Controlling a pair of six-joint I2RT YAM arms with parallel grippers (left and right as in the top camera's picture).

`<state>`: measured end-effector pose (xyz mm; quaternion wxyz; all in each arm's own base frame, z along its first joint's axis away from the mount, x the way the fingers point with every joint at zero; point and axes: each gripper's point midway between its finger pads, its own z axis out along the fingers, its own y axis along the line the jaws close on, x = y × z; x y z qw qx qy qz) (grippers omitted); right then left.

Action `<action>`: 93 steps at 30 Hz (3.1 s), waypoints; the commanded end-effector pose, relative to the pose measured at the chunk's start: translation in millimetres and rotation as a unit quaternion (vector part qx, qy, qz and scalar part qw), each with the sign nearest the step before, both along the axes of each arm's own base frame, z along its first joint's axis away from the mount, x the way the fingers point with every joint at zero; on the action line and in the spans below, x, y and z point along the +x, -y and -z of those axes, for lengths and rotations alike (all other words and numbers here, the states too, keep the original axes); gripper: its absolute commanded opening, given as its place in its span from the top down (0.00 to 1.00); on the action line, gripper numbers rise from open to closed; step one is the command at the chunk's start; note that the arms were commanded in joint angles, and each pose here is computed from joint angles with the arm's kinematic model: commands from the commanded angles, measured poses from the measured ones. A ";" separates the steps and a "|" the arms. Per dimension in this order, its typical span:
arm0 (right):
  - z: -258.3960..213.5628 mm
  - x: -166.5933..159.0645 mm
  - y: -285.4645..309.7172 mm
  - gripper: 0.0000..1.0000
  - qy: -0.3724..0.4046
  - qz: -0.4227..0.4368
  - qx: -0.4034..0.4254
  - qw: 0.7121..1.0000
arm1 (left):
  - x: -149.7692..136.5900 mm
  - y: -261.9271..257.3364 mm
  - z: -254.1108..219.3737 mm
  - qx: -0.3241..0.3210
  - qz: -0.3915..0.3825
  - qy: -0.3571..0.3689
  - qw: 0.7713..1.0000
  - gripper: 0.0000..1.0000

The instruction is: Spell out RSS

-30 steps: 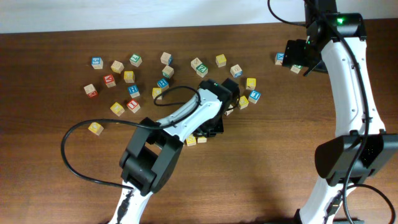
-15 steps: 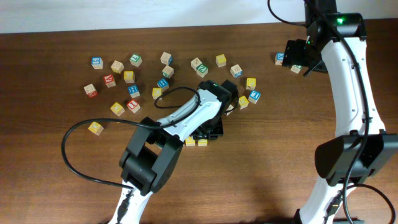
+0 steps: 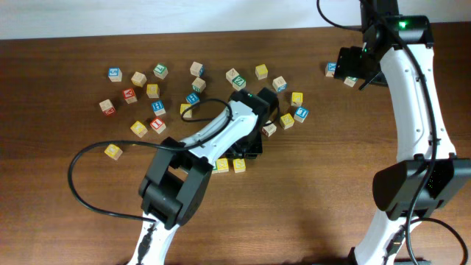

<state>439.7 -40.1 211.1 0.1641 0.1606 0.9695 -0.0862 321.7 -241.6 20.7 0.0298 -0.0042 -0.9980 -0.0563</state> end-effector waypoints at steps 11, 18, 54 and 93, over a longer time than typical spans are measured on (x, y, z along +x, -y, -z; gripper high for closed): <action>-2.3 0.1 0.7 0.02 0.003 0.002 0.000 1.000 | 98.1 -160.6 -158.9 -0.066 -0.137 0.065 0.986 0.65; -2.3 0.1 0.7 0.02 0.003 0.002 0.000 1.000 | 72.1 -246.9 -154.3 -0.159 -0.177 0.014 0.971 0.76; 19.2 -114.4 -117.6 0.96 -0.144 -0.165 0.210 0.953 | -38.9 -160.1 -23.1 -0.132 -0.111 0.020 0.985 1.00; 204.0 -149.2 -291.9 0.96 -0.148 -0.203 0.275 0.928 | -17.6 -94.9 26.5 -0.166 -0.064 0.046 0.983 1.00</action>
